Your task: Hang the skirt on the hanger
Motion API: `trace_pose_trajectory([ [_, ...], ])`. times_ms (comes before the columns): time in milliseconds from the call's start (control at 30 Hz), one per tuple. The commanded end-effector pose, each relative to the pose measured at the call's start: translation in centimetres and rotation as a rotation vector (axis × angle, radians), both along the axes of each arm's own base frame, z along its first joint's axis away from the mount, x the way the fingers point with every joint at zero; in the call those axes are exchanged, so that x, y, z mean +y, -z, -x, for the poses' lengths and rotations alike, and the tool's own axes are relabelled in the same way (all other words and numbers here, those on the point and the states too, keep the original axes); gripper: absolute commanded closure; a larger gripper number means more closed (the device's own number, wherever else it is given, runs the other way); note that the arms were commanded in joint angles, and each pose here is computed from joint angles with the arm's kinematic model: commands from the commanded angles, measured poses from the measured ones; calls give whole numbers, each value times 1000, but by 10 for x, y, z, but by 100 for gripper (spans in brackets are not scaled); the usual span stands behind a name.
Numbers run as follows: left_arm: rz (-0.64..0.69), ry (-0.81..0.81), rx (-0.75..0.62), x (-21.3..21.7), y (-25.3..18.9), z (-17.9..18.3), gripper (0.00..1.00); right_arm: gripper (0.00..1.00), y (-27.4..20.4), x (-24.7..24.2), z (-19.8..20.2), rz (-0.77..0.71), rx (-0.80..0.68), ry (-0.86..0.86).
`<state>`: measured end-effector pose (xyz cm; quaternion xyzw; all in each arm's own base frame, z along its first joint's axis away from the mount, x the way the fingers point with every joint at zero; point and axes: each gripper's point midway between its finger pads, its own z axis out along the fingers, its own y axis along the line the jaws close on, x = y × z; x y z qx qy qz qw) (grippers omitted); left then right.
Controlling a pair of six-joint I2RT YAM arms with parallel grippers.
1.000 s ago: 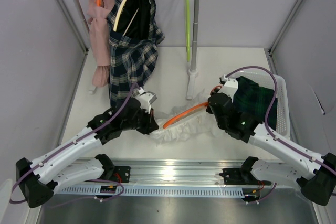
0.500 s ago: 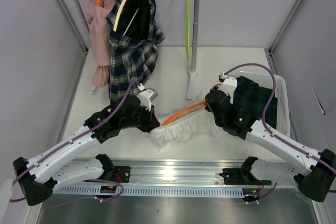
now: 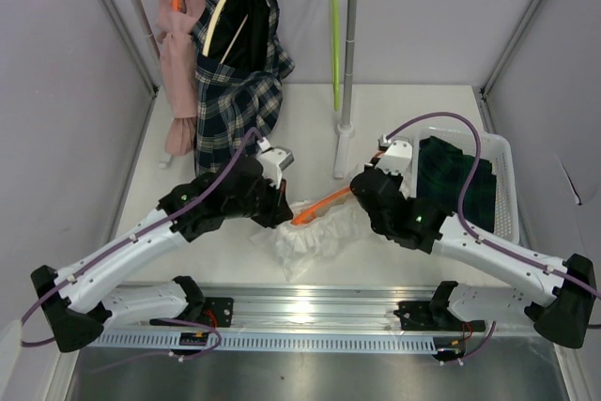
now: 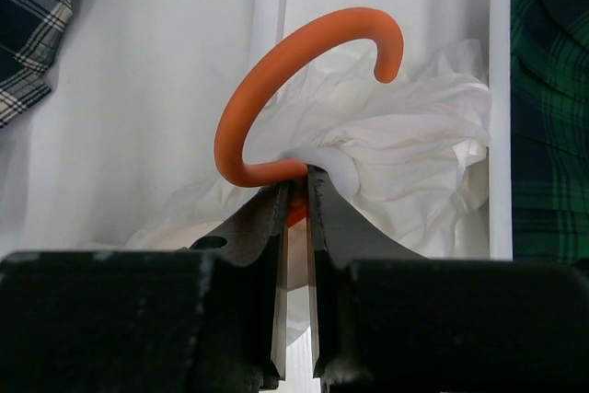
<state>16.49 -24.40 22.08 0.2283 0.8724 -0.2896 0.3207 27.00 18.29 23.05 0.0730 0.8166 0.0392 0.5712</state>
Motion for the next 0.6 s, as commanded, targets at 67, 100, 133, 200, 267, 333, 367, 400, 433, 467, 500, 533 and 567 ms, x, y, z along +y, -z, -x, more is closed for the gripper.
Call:
trace_pose_trajectory([
  [67, 43, 47, -80, -23, -41, -10, 100, 100, -42, -6, -2, 29, -121, 74],
  [100, 49, 55, -79, -26, -43, -10, 100, 100, -40, -5, -1, 38, -115, 71],
  [133, 55, 61, -79, -29, -45, -10, 100, 100, -40, -4, 0, 47, -117, 69],
  [200, 68, 57, -94, -30, -55, -11, 100, 100, -37, -5, 1, 66, -116, 74],
  [267, 82, 55, -111, -30, -67, -13, 100, 100, -31, -7, 1, 87, -107, 81],
  [333, 78, 64, -107, -32, -68, -13, 100, 100, -36, -3, 3, 58, -116, 70],
  [367, 69, 68, -97, -34, -64, -14, 100, 100, -40, 5, 6, 36, -128, 51],
  [400, 70, 75, -91, -37, -63, -13, 100, 100, -42, 7, 7, 33, -133, 42],
  [433, 72, 78, -90, -39, -64, -12, 100, 100, -42, 11, 8, 33, -136, 37],
  [467, 69, 83, -84, -41, -62, -12, 100, 100, -43, 14, 10, 39, -141, 31],
  [500, 75, 87, -89, -43, -66, -13, 100, 100, -39, 17, 10, 57, -137, 32],
  [533, 72, 88, -91, -44, -67, -13, 100, 100, -39, 20, 11, 62, -138, 29],
  [567, 69, 88, -90, -44, -67, -14, 100, 100, -39, 22, 12, 63, -137, 24],
])
